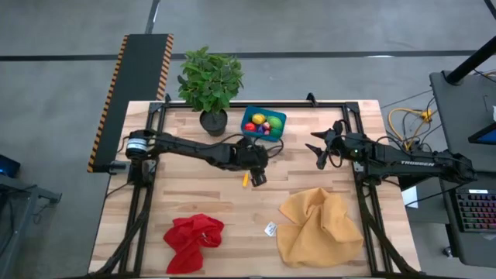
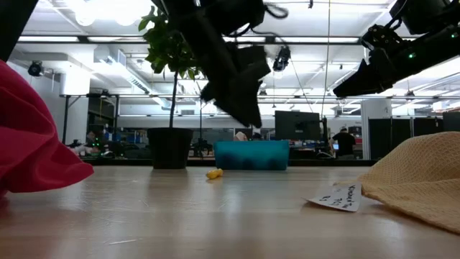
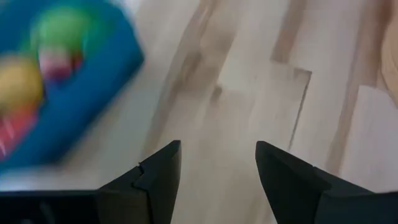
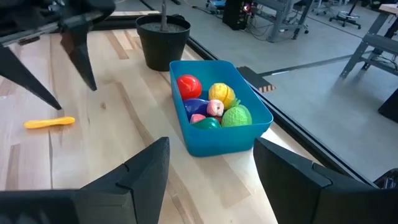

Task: Pick and placing Produce into tupperware
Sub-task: Put the yellow corn into the blue bin

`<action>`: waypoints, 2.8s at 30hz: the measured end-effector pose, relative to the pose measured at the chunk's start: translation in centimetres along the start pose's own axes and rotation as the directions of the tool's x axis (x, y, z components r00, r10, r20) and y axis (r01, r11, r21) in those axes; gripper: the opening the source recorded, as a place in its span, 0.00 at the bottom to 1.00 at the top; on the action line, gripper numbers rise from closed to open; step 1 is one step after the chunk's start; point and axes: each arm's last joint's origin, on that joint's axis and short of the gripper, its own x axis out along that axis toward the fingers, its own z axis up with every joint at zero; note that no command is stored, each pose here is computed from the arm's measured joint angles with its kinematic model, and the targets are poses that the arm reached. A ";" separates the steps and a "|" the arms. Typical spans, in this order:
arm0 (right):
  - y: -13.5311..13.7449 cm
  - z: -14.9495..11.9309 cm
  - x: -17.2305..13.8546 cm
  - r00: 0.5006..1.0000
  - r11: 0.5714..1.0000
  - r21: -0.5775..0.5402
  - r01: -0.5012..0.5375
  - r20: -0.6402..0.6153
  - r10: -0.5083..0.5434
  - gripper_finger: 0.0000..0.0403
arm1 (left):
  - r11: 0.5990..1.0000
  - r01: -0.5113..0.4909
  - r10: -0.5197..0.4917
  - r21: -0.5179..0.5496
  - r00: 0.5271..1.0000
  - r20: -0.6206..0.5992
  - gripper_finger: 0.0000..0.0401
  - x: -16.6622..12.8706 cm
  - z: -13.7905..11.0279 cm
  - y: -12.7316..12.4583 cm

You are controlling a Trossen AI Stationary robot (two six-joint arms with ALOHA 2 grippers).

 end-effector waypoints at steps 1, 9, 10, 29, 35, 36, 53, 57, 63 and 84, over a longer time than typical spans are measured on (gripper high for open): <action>0.0 0.0 0.0 1.000 1.000 0.002 0.000 0.000 0.000 0.56 | 0.997 0.002 -0.004 -0.078 1.000 -0.025 0.48 0.0 -0.2 0.0; 0.0 0.0 0.0 1.000 1.000 0.002 0.000 0.000 0.000 0.56 | 0.935 -0.046 -0.032 -0.353 0.977 -0.212 0.48 -0.2 -2.2 0.0; 0.0 0.0 0.0 1.000 1.000 0.003 0.000 0.000 0.000 0.56 | 0.927 -0.047 -0.040 -0.371 0.974 -0.222 0.48 -0.1 -2.4 -0.2; 0.0 0.0 0.0 1.000 1.000 -0.002 0.000 0.000 0.000 0.56 | 0.892 -0.107 -0.081 -0.439 0.918 -0.388 0.48 2.0 -5.1 -1.7; 0.0 0.0 0.0 1.000 1.000 -0.003 0.000 0.000 0.000 0.56 | 0.890 -0.103 -0.081 -0.444 0.922 -0.377 0.48 2.1 -5.1 -1.7; 0.0 0.0 0.0 1.000 1.000 -0.003 0.000 0.000 0.000 0.56 | 0.890 -0.103 -0.082 -0.444 0.923 -0.377 0.48 2.1 -5.2 -1.7; 0.0 0.0 0.0 1.000 1.000 -0.004 0.000 0.000 0.000 0.56 | 0.894 -0.112 -0.060 -0.435 0.930 -0.362 0.40 2.9 -6.6 -1.6; 0.0 0.0 0.0 1.000 1.000 -0.004 0.000 0.000 0.000 0.56 | 0.923 -0.086 -0.060 -0.376 0.931 -0.360 0.28 2.9 -6.5 -1.6; 0.0 0.0 0.0 1.000 1.000 -0.004 0.000 0.000 0.000 0.56 | 0.957 -0.035 -0.073 -0.289 0.932 -0.354 0.08 2.9 -6.4 -1.6; 0.0 0.0 0.0 1.000 1.000 -0.001 -0.001 -0.004 0.001 0.56 | 0.997 0.025 -0.026 0.072 1.000 0.014 0.01 2.9 0.5 0.3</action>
